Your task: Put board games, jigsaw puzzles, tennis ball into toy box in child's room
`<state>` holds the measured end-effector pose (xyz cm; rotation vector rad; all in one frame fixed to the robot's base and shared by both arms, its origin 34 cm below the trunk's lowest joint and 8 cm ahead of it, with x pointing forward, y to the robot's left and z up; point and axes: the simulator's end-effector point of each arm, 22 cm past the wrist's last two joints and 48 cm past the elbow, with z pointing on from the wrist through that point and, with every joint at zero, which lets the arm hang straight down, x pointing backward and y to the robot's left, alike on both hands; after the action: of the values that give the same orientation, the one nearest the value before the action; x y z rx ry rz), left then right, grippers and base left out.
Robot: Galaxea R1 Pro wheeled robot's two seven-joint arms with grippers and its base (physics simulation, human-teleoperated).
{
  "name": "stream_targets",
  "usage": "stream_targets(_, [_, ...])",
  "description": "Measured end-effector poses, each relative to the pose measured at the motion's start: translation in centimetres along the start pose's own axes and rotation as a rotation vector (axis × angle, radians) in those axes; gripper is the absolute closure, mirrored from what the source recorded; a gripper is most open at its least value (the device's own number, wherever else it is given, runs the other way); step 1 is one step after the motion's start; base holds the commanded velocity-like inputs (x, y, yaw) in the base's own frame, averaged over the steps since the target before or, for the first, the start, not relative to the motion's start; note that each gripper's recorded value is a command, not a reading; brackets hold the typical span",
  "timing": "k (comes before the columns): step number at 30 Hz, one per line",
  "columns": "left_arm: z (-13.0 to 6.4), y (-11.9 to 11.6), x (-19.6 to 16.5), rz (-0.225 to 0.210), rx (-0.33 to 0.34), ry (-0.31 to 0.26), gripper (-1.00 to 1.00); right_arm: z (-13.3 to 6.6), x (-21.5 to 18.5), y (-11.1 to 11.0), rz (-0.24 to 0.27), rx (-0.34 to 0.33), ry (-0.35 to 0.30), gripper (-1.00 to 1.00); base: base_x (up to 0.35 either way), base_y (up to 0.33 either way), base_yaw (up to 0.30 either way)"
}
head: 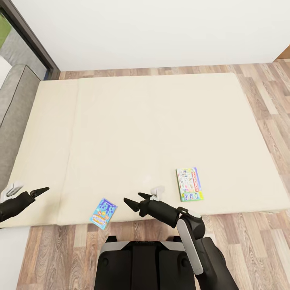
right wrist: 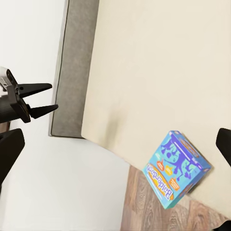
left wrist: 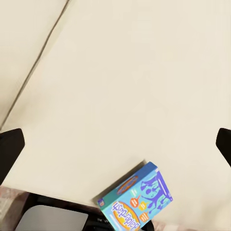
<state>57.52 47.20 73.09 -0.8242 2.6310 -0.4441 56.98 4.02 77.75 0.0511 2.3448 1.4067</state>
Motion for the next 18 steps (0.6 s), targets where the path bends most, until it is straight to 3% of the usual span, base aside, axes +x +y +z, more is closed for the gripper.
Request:
stream_targets(10, [0.02,0.02,0.02,0.000,0.000,0.000,-1.00,0.01,0.04,-0.04,0.000,0.001,0.001,-1.00,-0.051,0.058,0.053])
stream_targets(18, [0.02,0.02,0.03,0.000,0.000,0.001,-1.00,0.00,0.03,-0.02,0.001,0.000,0.000,-1.00,-0.002,0.139,0.025])
